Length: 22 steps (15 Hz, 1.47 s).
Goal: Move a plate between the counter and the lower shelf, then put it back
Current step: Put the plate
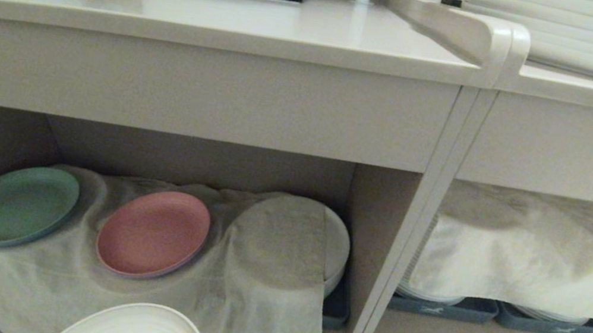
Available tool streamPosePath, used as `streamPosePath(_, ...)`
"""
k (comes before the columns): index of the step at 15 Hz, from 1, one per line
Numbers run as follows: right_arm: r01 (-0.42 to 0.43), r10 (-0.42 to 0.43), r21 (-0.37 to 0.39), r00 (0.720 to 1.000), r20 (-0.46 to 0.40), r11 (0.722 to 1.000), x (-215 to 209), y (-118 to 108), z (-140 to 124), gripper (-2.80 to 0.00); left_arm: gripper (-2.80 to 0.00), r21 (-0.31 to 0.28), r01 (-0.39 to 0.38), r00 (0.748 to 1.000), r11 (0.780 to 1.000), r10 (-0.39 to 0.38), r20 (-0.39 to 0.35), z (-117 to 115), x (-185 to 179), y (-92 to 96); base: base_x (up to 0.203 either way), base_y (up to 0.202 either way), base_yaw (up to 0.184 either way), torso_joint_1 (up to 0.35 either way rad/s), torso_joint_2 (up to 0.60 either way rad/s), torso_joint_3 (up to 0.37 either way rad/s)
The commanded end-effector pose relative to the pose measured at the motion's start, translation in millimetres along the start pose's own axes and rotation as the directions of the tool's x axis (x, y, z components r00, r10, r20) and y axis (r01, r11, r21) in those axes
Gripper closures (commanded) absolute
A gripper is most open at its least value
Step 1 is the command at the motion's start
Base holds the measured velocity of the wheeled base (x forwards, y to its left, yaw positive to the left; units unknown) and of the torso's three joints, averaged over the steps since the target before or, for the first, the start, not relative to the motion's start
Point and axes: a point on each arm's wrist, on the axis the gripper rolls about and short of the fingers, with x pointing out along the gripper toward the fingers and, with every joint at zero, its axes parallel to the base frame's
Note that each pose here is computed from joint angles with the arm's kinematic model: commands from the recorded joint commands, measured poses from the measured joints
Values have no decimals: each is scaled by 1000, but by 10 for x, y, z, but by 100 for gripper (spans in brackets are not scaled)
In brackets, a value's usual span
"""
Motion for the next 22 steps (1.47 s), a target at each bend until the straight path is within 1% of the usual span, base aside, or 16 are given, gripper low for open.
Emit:
streamPosePath(1, 0, 0, 1, 1000, -1, 1000, 1, 0, 0, 0, 0, -1, 0, 1000, 1000, 0, 0, 0, 1, 0, 0, 0, 0, 0, 0, 0)
streamPosePath(9, 0, 0, 1, 1000, -1, 1000, 1, 0, 0, 0, 0, -2, 5, 1000, 1000, -5, 10, 5, -12, -3, 0, 0, 0, 0, 0, 0)
streamPosePath(19, 0, 0, 1, 1000, 1, 1000, 1, 0, 3, 0, 0, 0, 6, 1000, 1000, -6, 6, 5, -8, -4, 0, 0, 0, 1, -8, -3)
streamPosePath(22, 0, 0, -1, 1000, 0, 1000, 1, 0, 2, 0, 0, 0, 6, 1000, 1000, -6, 3, 6, -5, -5, 0, 0, 0, 49, -229, -235)
